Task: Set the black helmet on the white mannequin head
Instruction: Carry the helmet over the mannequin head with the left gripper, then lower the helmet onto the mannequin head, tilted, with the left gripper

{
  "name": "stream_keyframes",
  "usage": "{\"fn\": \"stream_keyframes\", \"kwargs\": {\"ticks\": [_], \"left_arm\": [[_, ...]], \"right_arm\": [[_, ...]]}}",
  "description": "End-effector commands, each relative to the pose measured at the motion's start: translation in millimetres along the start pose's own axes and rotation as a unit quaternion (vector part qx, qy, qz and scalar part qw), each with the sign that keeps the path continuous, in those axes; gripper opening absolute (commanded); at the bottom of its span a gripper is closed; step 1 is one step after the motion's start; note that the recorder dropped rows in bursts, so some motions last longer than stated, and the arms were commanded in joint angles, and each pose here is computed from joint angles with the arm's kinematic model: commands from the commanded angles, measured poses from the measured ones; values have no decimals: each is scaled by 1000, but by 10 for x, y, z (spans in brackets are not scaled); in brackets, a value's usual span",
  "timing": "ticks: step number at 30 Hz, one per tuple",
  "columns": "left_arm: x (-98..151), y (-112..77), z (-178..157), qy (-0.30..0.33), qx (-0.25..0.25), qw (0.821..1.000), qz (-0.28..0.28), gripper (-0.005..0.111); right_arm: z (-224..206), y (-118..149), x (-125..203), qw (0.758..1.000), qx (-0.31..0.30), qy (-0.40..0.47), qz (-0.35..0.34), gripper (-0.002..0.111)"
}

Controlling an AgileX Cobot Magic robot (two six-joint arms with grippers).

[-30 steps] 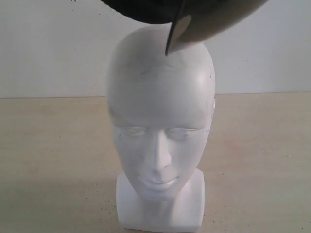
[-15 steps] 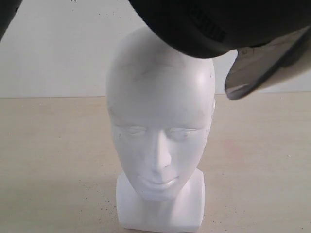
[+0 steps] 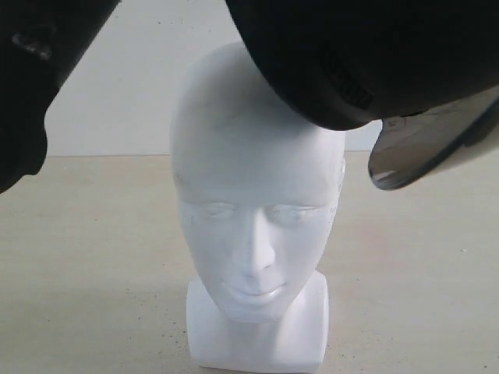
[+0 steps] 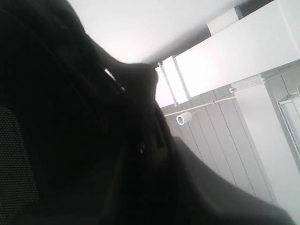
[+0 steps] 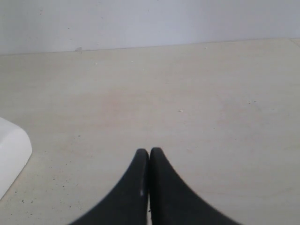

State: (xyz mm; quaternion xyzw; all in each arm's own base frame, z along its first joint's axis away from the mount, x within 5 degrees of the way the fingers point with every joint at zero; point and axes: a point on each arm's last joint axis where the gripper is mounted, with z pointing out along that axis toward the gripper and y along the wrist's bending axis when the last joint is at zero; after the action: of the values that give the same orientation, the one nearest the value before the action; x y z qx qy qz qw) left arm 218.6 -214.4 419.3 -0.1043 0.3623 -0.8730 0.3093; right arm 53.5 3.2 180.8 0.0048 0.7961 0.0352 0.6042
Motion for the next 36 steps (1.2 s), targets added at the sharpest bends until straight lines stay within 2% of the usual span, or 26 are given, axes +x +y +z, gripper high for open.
{"fn": "stream_keyframes", "kwargs": {"ticks": [1, 16, 24, 36], "left_arm": [[-65, -126, -61, -24, 52, 998, -12, 4], [-106, -60, -126, -50, 41, 998, -19, 4], [-151, 120, -326, -87, 2, 996, -31, 4], [-308, 110, -397, -110, -2, 994, -11, 4]], "right_arm": [[-5, 1, -8, 1000, -1, -4, -3, 0], [-5, 1, -8, 1000, -1, -4, -3, 0], [-5, 1, -8, 1000, -1, -4, -3, 0], [-5, 1, -8, 1000, -1, -4, -3, 0]]}}
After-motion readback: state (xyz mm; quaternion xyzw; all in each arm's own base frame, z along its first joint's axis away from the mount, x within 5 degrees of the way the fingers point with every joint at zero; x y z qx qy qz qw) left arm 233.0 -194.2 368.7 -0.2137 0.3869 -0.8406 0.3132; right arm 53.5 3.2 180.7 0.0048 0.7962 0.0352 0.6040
